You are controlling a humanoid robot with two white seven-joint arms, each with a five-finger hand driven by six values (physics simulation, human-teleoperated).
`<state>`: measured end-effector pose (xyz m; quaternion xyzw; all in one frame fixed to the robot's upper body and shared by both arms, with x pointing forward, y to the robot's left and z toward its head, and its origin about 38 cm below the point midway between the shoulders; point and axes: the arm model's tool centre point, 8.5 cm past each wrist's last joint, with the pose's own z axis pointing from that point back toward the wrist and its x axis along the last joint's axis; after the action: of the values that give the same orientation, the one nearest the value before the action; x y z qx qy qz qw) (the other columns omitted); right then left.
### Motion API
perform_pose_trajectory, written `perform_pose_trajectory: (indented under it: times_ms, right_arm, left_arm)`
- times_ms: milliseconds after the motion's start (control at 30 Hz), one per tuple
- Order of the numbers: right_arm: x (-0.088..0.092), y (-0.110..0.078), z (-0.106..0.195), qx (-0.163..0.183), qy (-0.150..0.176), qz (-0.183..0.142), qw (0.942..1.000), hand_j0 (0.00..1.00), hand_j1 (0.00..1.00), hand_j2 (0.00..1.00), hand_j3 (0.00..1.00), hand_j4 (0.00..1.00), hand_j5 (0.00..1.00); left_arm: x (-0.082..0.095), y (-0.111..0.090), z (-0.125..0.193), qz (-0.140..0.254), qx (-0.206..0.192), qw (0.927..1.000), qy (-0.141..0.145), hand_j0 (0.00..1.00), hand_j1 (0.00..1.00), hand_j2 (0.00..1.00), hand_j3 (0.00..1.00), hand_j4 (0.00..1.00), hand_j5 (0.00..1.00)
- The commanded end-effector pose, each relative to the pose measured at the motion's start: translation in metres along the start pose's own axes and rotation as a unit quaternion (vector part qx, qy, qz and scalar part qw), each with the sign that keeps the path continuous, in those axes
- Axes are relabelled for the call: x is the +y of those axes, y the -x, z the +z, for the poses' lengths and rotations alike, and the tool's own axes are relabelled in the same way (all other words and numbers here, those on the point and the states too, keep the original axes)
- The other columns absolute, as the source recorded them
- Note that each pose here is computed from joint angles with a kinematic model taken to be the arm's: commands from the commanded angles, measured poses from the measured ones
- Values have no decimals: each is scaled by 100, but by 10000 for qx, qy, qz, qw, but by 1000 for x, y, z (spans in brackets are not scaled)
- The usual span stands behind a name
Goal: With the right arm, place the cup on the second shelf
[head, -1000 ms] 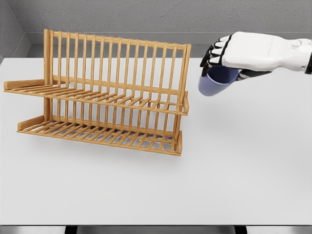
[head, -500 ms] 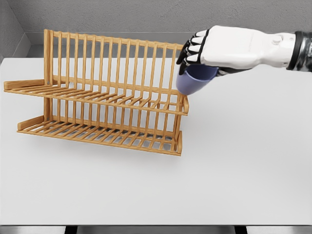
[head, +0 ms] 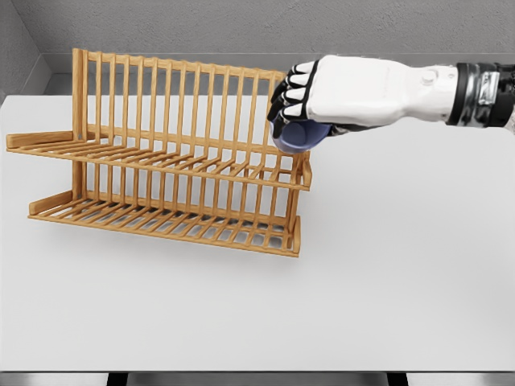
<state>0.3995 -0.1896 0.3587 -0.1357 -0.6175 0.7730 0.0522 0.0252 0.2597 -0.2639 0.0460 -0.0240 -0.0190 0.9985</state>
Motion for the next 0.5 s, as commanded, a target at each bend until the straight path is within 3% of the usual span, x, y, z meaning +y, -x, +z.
perform_pose_trajectory:
  times_ms: [0, 233, 300, 467]
  right_arm:
    - [4, -2, -2, -40, -53, -57, 10000, 65, 65, 65, 65, 65, 65]
    - [11, -5, -8, -132, -136, -119, 9997, 67, 67, 67, 67, 67, 67]
    - [12, -5, -8, -131, -146, -122, 9997, 100, 100, 100, 100, 100, 100]
    - [12, -5, -8, -131, -146, -122, 9997, 100, 100, 100, 100, 100, 100]
  left_arm:
    - [0, 0, 0, -2, 1, 10000, 0, 100, 100, 100, 100, 100, 100]
    - [0, 0, 0, -2, 1, 10000, 0, 100, 100, 100, 100, 100, 100]
    - [0, 0, 0, -2, 1, 10000, 0, 100, 100, 100, 100, 100, 100]
    - [0, 0, 0, 5, 1, 10000, 0, 100, 100, 100, 100, 100, 100]
